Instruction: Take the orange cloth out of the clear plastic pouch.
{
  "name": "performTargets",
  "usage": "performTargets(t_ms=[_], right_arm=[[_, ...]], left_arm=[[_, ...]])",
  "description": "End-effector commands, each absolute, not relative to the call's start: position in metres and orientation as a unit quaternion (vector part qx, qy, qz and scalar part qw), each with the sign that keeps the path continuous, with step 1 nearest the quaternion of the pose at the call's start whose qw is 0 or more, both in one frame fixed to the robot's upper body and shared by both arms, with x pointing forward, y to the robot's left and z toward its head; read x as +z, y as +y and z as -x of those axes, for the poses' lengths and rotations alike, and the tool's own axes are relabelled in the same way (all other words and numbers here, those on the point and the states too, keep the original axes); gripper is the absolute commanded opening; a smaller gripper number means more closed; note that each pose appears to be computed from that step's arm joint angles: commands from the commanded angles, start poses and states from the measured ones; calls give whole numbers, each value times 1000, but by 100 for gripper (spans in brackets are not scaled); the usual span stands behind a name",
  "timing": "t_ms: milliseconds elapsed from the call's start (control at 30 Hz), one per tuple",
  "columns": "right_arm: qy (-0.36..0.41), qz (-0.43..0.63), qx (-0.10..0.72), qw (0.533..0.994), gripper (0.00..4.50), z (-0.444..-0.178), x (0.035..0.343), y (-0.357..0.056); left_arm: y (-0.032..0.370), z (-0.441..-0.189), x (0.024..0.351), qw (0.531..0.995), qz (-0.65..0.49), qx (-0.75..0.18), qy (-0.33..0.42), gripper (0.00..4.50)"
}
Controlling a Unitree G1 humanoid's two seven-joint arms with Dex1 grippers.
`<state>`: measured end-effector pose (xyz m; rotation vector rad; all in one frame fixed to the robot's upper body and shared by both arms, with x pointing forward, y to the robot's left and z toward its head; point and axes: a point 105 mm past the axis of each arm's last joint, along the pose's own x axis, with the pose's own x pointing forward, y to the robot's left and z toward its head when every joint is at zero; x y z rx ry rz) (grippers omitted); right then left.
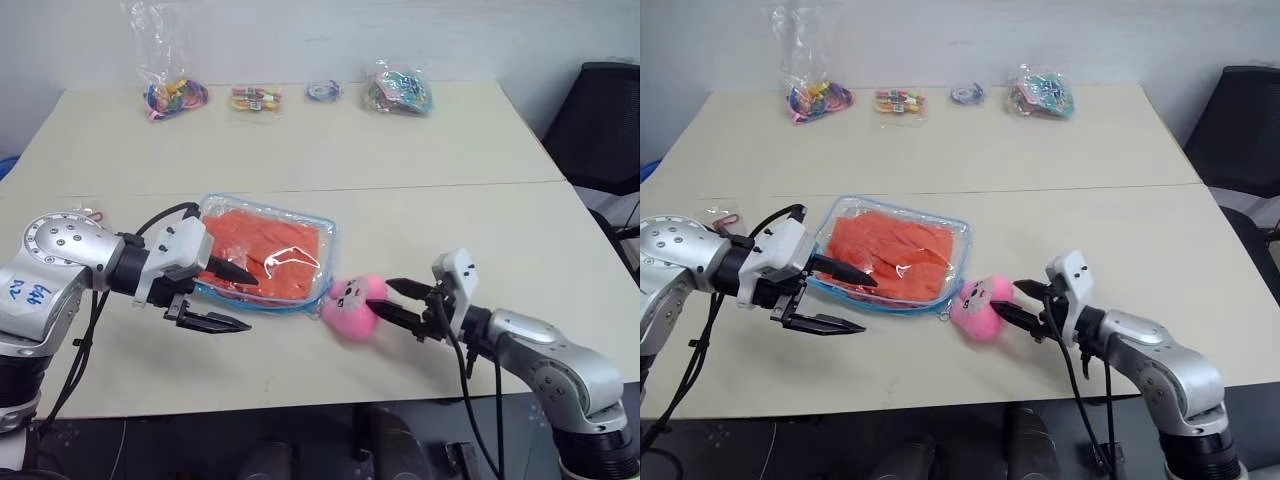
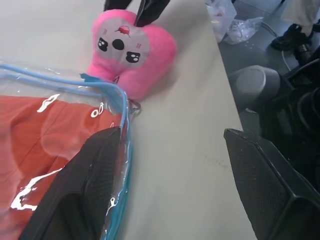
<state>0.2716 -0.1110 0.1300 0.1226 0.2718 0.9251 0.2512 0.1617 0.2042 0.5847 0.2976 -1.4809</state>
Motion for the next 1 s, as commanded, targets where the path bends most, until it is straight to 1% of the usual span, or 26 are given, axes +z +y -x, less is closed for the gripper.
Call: performTargets(t_ms=[33, 133, 233, 300, 400, 467, 533, 633, 800, 867, 1000], right_arm=[[119, -69, 459, 878, 211, -269, 136, -105], [117, -72, 458, 878, 104, -270, 136, -105], [102, -55, 458, 881, 4, -268, 143, -110], [87, -34, 458, 884, 1, -266, 151, -113], [63, 45, 483, 872, 1, -257, 162, -111], [58, 102, 511, 851, 1, -248, 164, -105], [55, 130, 536, 833, 1, -242, 164, -97], [64, 123, 572, 808, 1, -232, 160, -81], [96, 89, 593, 795, 1, -227, 142, -60], [96, 90, 599, 790, 1, -227, 139, -54], [90, 61, 630, 769, 1, -226, 133, -24]], left_arm=[[161, -255, 212, 693, -278, -655, 115, 348], [162, -257, 212, 696, -281, -651, 113, 348], [164, -259, 212, 700, -282, -647, 113, 348], [165, -259, 210, 702, -278, -645, 115, 348], [162, -257, 206, 701, -273, -648, 115, 348], [160, -256, 204, 699, -270, -652, 115, 348], [157, -256, 202, 698, -266, -656, 113, 348], [151, -256, 200, 694, -256, -664, 110, 348], [143, -253, 194, 682, -248, -679, 113, 348], [141, -253, 192, 678, -247, -683, 112, 348], [135, -253, 190, 663, -244, -699, 112, 348]])
